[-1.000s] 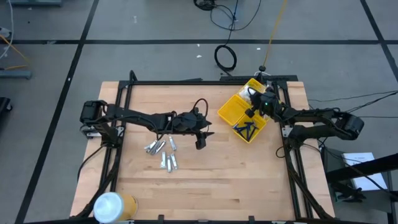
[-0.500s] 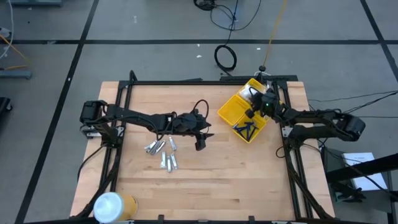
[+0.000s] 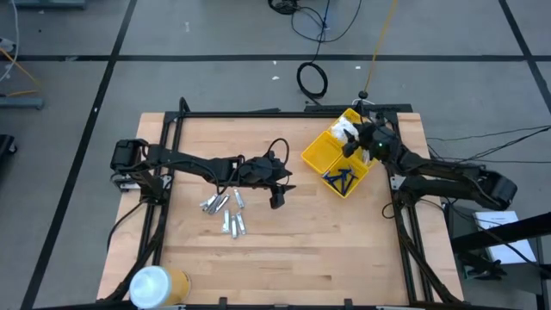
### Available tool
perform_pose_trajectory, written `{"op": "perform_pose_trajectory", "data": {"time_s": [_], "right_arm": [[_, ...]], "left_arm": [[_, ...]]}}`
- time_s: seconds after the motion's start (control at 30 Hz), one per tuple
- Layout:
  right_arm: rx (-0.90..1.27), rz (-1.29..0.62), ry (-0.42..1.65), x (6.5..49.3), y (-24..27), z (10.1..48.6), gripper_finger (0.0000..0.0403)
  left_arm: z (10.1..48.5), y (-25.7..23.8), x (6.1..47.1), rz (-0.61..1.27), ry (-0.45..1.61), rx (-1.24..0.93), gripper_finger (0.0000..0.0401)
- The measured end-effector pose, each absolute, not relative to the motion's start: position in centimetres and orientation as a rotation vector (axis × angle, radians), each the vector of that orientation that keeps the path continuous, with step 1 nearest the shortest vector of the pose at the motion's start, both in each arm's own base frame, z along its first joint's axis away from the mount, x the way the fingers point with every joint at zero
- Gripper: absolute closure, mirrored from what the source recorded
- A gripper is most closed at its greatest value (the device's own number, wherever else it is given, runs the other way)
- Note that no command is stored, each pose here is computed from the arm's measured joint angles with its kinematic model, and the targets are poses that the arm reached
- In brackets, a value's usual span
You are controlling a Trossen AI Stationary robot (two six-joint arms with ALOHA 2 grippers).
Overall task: Pick & Place Travel size toiletries
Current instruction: Put the cotton pack into the top left yellow bin
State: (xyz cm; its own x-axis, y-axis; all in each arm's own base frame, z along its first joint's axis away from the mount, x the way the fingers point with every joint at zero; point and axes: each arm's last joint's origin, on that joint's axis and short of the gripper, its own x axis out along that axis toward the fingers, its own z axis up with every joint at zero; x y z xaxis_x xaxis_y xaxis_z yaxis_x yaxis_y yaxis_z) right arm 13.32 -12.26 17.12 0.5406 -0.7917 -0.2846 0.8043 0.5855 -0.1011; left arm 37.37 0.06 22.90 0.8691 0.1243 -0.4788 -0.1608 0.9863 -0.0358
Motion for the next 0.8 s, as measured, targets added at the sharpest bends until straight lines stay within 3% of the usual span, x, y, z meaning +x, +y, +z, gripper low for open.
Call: {"op": "perform_pose_trajectory", "data": {"time_s": [0.2, 0.3, 0.47, 0.67, 0.8], "right_arm": [[0.047, -0.961, 0.260, 13.2, -12.3, 18.0, 0.0231], [0.079, -0.934, 0.336, 13.7, -13.0, 18.6, 0.0246], [0.192, -0.863, 0.541, 15.3, -14.8, 20.3, 0.0297], [0.244, -0.798, 0.687, 16.6, -16.4, 19.6, 0.0390], [0.272, -0.845, 0.776, 16.4, -17.4, 17.9, 0.0392]], "left_arm": [[22.9, 0.1, 37.4, 0.148, 0.496, -0.070, 0.0189], [22.9, 0.1, 37.4, 0.148, 0.495, -0.070, 0.0189], [22.9, 0.1, 37.4, 0.149, 0.495, -0.072, 0.0189], [22.9, 0.0, 37.4, 0.149, 0.496, -0.075, 0.0190], [22.8, -0.1, 37.3, 0.146, 0.513, -0.073, 0.0190]]}}
